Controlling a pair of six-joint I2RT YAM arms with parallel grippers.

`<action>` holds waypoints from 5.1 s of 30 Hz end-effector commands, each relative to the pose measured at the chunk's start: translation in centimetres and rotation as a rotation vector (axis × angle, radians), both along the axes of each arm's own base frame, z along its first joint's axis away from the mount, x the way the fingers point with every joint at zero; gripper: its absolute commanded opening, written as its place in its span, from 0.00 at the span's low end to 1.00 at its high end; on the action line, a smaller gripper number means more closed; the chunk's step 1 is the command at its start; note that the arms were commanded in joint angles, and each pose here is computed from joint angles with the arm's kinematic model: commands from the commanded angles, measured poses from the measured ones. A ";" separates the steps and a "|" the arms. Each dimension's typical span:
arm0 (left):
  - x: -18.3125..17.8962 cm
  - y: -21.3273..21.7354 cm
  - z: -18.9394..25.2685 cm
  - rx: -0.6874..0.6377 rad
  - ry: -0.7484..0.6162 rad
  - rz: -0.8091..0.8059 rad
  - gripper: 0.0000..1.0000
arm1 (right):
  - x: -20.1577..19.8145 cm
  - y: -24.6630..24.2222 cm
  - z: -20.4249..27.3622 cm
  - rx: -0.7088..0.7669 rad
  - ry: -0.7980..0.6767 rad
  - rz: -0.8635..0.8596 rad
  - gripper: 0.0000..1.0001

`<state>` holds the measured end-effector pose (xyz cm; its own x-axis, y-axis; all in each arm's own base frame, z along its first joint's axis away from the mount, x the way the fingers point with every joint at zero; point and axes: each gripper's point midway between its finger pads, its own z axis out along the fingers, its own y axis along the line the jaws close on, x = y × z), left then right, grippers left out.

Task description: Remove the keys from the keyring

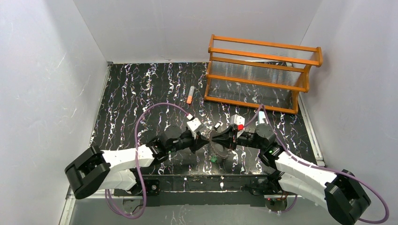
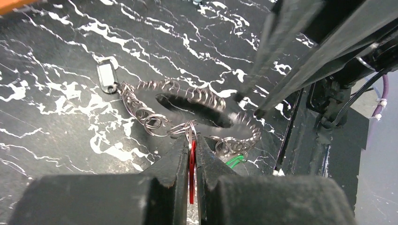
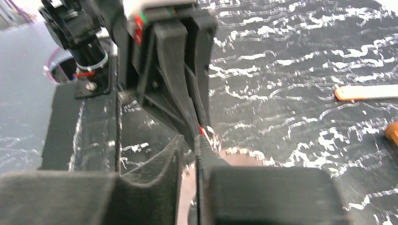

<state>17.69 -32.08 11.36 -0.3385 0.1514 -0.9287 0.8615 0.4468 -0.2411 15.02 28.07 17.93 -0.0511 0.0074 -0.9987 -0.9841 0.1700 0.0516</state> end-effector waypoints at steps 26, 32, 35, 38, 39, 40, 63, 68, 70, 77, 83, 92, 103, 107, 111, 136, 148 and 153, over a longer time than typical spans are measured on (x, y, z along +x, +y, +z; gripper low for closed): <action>-0.5 -0.4 4.7 0.037 -0.100 -0.101 0.00 | 3.0 1.5 -0.7 -0.112 -0.062 -0.079 0.40; -0.8 -0.5 4.9 0.036 -0.096 -0.119 0.00 | 3.7 1.5 -0.7 -0.112 -0.075 -0.128 0.31; -0.8 -0.5 5.2 0.035 -0.099 -0.122 0.00 | 3.9 1.3 -0.6 -0.113 -0.078 -0.143 0.25; -1.0 -0.6 5.3 0.035 -0.098 -0.135 0.00 | 3.7 1.6 -0.7 -0.117 -0.077 -0.127 0.20; -1.1 -0.7 5.3 0.035 -0.096 -0.142 0.00 | 3.5 1.7 -0.8 -0.121 -0.078 -0.117 0.20; -1.1 -0.8 5.3 0.036 -0.094 -0.150 0.00 | 3.3 1.8 -0.8 -0.121 -0.081 -0.101 0.21; -1.6 -1.5 5.4 0.141 0.010 -0.207 0.00 | 1.7 3.2 2.0 -0.046 -0.254 0.029 0.25; -1.7 -1.4 6.0 0.183 0.037 -0.213 0.00 | 1.1 3.9 1.4 -0.052 -0.253 0.092 0.26; -1.9 -1.2 6.0 0.200 0.052 -0.220 0.00 | 0.9 4.0 1.3 -0.052 -0.254 0.108 0.29; -1.6 -0.9 6.6 0.219 0.041 -0.205 0.00 | 0.8 3.9 1.4 -0.048 -0.266 0.104 0.01; -0.4 0.7 5.4 0.253 0.060 -0.078 0.00 | 1.0 2.8 2.7 0.025 -0.268 0.026 0.01; 0.7 3.7 3.4 0.258 0.168 0.092 0.00 | 0.3 1.6 4.0 0.126 -0.248 0.006 0.01; 0.2 3.1 3.0 0.231 0.255 0.042 0.00 | -0.7 1.1 5.7 0.195 -0.274 0.031 0.01; -0.8 1.9 2.8 0.191 0.301 -0.031 0.00 | -1.3 0.8 6.9 0.270 -0.262 0.039 0.01; -1.5 1.0 3.2 0.111 0.328 -0.064 0.00 | -1.4 0.4 7.7 0.335 -0.259 0.020 0.01; -1.0 2.2 6.6 -0.377 0.541 0.131 0.44 | -1.5 0.1 7.4 0.363 -0.262 0.009 0.01; -1.5 2.7 9.3 -0.431 0.453 0.086 0.54 | -1.2 0.1 7.3 0.359 -0.256 -0.001 0.01; -1.0 2.9 8.8 -0.434 0.463 0.123 0.50 | -1.2 0.1 7.4 0.359 -0.255 0.000 0.01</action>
<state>16.14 -29.58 20.45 -0.7245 -0.2520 -0.6415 0.5759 0.2900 -0.7643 14.22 28.43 22.20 0.1156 0.2708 -0.9557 -0.9815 0.1792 -0.0679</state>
